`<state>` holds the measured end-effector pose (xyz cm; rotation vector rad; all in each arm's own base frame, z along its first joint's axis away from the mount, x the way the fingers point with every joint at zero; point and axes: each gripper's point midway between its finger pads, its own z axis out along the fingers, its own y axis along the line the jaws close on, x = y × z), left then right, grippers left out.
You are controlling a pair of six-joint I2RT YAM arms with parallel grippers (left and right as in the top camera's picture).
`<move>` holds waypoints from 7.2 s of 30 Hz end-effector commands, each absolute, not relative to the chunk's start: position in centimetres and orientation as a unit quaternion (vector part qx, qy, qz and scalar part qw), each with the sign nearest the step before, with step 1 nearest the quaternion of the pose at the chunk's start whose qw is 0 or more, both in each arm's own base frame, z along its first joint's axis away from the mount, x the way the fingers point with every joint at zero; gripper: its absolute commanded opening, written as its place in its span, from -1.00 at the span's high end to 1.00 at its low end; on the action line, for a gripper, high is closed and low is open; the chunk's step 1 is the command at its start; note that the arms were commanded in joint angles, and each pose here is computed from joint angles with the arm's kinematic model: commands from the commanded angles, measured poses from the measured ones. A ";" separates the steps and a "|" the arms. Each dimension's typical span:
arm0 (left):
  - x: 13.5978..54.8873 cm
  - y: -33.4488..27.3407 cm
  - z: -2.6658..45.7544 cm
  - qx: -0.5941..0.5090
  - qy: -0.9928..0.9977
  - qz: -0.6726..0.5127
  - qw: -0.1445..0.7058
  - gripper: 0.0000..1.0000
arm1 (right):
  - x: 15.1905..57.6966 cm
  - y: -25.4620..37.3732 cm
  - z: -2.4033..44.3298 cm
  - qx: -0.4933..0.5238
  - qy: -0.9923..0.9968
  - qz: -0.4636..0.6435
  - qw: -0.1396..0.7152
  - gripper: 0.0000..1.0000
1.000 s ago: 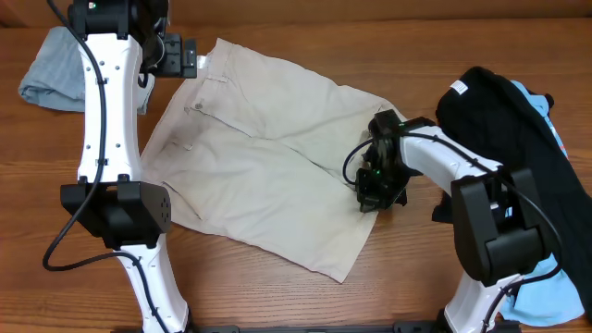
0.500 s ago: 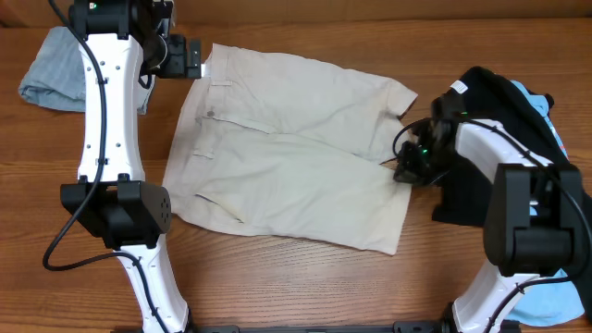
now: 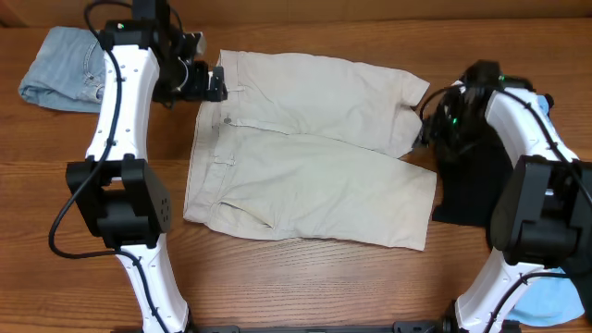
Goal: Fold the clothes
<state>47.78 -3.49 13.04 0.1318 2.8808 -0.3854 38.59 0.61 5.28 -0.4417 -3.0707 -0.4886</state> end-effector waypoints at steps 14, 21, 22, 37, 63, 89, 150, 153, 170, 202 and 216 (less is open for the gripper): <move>45.1 -4.5 5.6 0.088 0.982 -0.150 0.072 -0.93 | 40.2 4.9 11.5 -0.070 -0.978 -0.183 -0.068 -0.46; 44.4 -4.5 3.7 0.088 0.982 -0.151 0.066 -0.66 | 40.5 5.2 11.5 -0.065 -0.978 -0.184 -0.074 -0.47; 44.4 -4.5 3.4 0.090 0.982 -0.151 0.067 -0.59 | 40.5 5.3 11.5 -0.065 -0.978 -0.184 -0.074 -0.47; 43.9 -6.1 1.7 0.093 0.973 -0.197 0.076 -0.33 | 40.6 5.1 11.5 -0.065 -0.979 -0.179 -0.077 -0.48; 44.9 -4.5 5.8 0.045 0.981 -0.177 0.067 0.92 | 40.7 5.1 11.5 -0.065 -0.979 -0.179 -0.079 -0.49; 41.5 4.5 2.8 -0.067 0.995 0.075 -0.002 0.92 | 41.2 5.1 11.4 -0.063 -0.978 -0.179 -0.089 -0.49; 39.8 4.3 0.9 -0.101 0.992 0.070 -0.025 0.30 | 41.9 0.6 7.8 -0.203 -0.965 -0.118 -0.117 -0.10; 41.2 4.4 3.8 -0.106 0.992 0.067 -0.010 -0.76 | 42.3 0.6 12.0 -0.194 -0.961 -0.123 -0.154 -0.10; 43.3 2.3 29.2 -0.103 0.973 -0.003 0.205 -1.00 | 32.2 1.6 29.8 -0.161 -0.927 -0.142 -0.306 -0.11; 22.4 4.7 10.0 -0.497 0.854 0.088 0.123 -0.58 | 22.8 3.6 20.3 -0.291 -0.948 -0.048 -0.123 -1.00; 21.9 4.1 1.7 -0.523 0.844 0.104 0.056 -0.24 | 23.4 7.3 17.0 -0.223 -0.973 -0.019 -0.060 -0.97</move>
